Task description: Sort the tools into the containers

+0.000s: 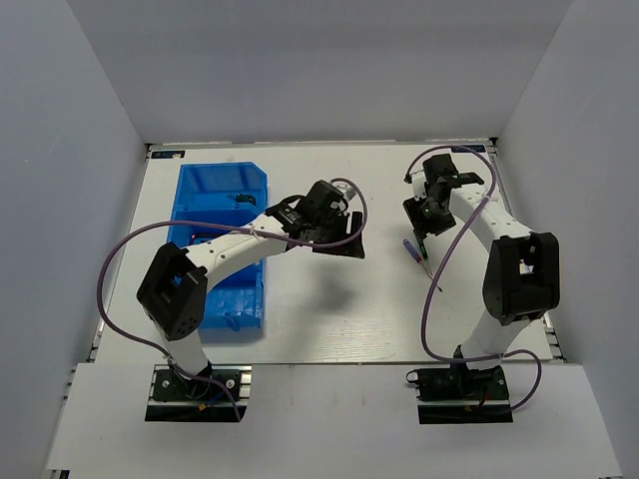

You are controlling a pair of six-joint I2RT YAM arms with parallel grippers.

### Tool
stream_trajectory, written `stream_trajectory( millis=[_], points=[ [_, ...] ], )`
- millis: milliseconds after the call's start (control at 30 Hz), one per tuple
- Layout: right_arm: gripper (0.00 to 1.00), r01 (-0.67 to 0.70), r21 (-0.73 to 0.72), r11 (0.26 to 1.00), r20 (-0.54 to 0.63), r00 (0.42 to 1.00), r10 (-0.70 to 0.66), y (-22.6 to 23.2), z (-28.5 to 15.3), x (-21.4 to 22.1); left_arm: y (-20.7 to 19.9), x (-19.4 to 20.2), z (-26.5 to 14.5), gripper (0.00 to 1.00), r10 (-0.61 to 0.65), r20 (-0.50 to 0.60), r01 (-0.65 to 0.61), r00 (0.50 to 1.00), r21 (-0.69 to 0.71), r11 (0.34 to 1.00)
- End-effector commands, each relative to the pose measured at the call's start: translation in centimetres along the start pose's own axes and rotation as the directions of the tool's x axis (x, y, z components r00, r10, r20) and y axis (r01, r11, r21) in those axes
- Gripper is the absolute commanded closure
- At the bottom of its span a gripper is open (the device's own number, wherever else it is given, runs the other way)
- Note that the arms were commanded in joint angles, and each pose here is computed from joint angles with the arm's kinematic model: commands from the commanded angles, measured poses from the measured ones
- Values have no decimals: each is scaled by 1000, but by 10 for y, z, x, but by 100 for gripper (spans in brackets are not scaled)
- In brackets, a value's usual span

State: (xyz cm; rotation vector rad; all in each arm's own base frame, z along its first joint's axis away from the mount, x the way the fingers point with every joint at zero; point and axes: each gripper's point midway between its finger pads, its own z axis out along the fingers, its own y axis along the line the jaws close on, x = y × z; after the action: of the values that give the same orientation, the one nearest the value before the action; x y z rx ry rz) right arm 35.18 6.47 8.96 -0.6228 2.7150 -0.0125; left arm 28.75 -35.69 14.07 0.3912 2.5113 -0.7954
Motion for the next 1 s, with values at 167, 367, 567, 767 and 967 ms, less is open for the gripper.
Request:
stream_trajectory(
  millis=[167, 367, 567, 767, 967],
  points=[
    [43, 9, -66, 998, -38, 999, -12, 8, 28, -6, -26, -3, -17, 21, -15, 51, 15, 999, 3, 1000],
    [43, -13, -33, 999, -65, 998, 11, -7, 58, -12, -42, -1, -23, 21, 5, 78, -7, 997, 27, 1000],
    [44, -33, -62, 998, -63, 998, 29, -10, 66, -20, -46, -3, -26, 21, 11, 82, -13, 997, 23, 1000],
    [44, -49, -213, 976, -24, 999, 45, 14, 55, -19, -48, 0, -23, 21, 26, 78, -28, 997, 27, 999],
    [46, -21, -242, 970, 97, 994, 46, 20, 24, -35, -52, -3, -19, 21, 37, 89, -41, 995, 46, 998]
  ],
)
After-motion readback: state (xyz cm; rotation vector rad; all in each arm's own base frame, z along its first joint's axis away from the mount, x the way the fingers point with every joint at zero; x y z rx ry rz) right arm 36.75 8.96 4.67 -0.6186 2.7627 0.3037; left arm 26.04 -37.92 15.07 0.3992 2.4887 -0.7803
